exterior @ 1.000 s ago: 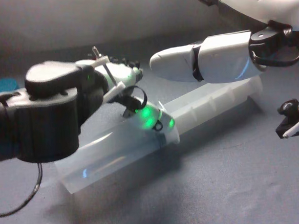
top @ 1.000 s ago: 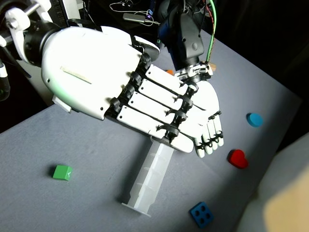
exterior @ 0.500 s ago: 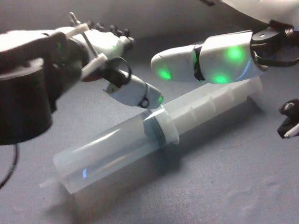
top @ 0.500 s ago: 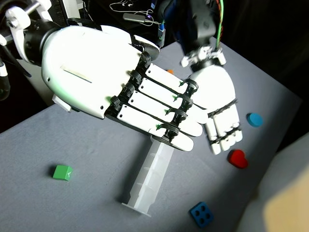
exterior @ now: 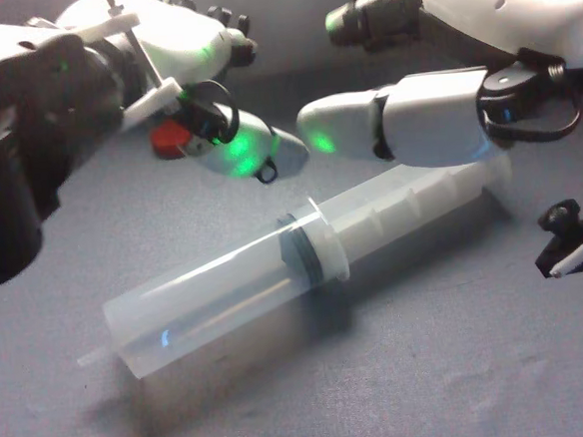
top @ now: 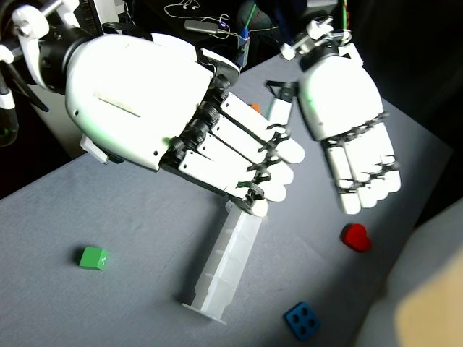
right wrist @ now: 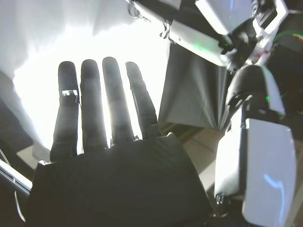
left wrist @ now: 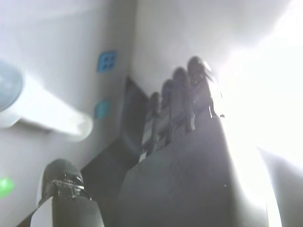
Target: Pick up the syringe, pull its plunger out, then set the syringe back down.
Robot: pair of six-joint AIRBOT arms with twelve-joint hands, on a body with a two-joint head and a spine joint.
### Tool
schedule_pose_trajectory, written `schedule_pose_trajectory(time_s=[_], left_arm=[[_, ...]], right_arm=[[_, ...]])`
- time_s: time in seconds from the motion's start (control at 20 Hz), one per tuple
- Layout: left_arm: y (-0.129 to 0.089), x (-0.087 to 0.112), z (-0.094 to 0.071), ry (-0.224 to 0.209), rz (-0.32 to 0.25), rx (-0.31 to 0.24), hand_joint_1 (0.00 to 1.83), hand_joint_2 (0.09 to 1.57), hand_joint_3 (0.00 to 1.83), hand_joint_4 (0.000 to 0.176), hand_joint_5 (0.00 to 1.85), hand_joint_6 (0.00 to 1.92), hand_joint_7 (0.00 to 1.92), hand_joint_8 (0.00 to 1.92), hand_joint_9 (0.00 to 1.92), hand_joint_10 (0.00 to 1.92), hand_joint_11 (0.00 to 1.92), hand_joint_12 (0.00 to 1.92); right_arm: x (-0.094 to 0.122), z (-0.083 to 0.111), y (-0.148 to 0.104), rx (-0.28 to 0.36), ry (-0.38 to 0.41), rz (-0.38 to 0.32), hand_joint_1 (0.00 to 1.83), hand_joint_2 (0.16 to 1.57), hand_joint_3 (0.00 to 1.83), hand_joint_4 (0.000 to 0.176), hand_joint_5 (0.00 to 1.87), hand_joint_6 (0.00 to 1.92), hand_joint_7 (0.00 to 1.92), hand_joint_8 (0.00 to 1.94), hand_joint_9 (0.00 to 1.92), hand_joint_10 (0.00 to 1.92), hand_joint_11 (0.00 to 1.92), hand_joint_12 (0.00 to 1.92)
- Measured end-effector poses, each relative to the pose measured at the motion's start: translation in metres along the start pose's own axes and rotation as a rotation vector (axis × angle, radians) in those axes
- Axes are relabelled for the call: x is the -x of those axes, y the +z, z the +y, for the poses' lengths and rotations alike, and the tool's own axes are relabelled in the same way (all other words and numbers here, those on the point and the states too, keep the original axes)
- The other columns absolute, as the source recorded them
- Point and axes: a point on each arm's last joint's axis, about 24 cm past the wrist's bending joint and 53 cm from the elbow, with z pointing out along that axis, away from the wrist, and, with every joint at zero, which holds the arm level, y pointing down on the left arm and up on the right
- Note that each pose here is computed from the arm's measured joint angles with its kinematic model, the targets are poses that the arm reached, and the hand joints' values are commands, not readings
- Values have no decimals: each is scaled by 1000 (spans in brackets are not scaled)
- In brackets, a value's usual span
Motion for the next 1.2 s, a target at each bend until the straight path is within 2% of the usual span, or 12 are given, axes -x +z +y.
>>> schedule_pose_trajectory(time_s=[0.05, 0.1, 0.15, 0.2, 0.3, 0.4, 0.45, 0.5, 0.55, 0.6, 0.9, 1.2], left_arm=[[-2, 9, 1, 23, -27, -5, 285, 1134, 3, 0, 766, 69, 795, 170, 680, 404, 298, 1165], [-5, 16, 4, 43, -51, 2, 410, 1168, 3, 0, 691, 747, 744, 830, 652, 1102, 478, 1432], [-8, 20, 6, 58, -66, 3, 591, 1227, 6, 0, 684, 1637, 747, 1716, 752, 1860, 722, 1882], [-9, 21, 7, 58, -67, 4, 649, 1242, 6, 0, 697, 1864, 773, 1880, 861, 1909, 843, 1913], [-13, 22, 8, 64, -71, 4, 685, 1259, 2, 0, 1029, 1919, 1084, 1919, 1161, 1921, 1136, 1921], [-16, 23, 4, 78, -78, -10, 651, 1302, 0, 0, 1202, 1921, 1315, 1921, 1385, 1921, 1369, 1921], [-17, 22, 1, 79, -77, -16, 651, 1302, 0, 0, 1202, 1921, 1315, 1921, 1385, 1921, 1369, 1921], [-17, 21, 0, 76, -73, -20, 617, 1335, 0, 60, 1238, 1921, 1364, 1921, 1444, 1921, 1468, 1921], [-17, 21, -1, 75, -73, -23, 612, 1342, 0, 153, 1243, 1921, 1373, 1921, 1449, 1921, 1484, 1921], [-17, 21, -1, 76, -75, -24, 614, 1344, 0, 171, 1245, 1921, 1376, 1921, 1456, 1921, 1503, 1921], [-19, 21, -1, 47, -76, -15, 630, 1363, 4, 176, 1238, 1921, 1378, 1921, 1466, 1921, 1479, 1921], [-16, 8, 14, 40, -52, 22, 653, 1359, 0, 176, 1243, 1921, 1375, 1921, 1470, 1921, 1494, 1921]], right_arm=[[0, -1, 0, -2, -3, -1, 338, 1150, 4, 0, 815, 438, 988, 329, 896, 794, 793, 1286], [0, -1, 0, -3, -3, -1, 414, 1169, 2, 0, 711, 1082, 921, 981, 927, 1310, 896, 1563], [0, -1, 0, -4, -3, -2, 527, 1176, 1, 0, 671, 1856, 897, 1862, 1069, 1887, 1150, 1907], [0, -1, 0, -3, -4, -2, 564, 1180, 1, 0, 728, 1908, 955, 1925, 1136, 1914, 1272, 1918], [0, -1, 0, -2, -3, -1, 631, 1194, 1, 0, 927, 1920, 1244, 1940, 1503, 1921, 1702, 1921], [0, -1, -1, -3, -4, -3, 657, 1253, 14, 0, 1153, 1921, 1475, 1941, 1638, 1921, 1820, 1921], [-1, 1, -1, -1, -3, -1, 657, 1253, 14, 0, 1153, 1921, 1475, 1941, 1638, 1921, 1820, 1921], [-3, 2, -2, 2, -2, 2, 690, 1335, 0, 123, 1257, 1921, 1514, 1941, 1623, 1921, 1793, 1921], [-3, 3, -2, 4, -2, 5, 700, 1344, 0, 165, 1265, 1921, 1515, 1941, 1624, 1921, 1791, 1921], [-4, 3, -2, 3, -6, 6, 704, 1350, 0, 174, 1266, 1921, 1514, 1941, 1624, 1921, 1791, 1921], [-6, 0, -3, -3, -6, 10, 744, 1346, 0, 176, 1262, 1921, 1510, 1941, 1631, 1921, 1806, 1921], [-6, 0, -3, -4, -5, 10, 745, 1349, 0, 176, 1245, 1921, 1486, 1941, 1629, 1921, 1806, 1921]])
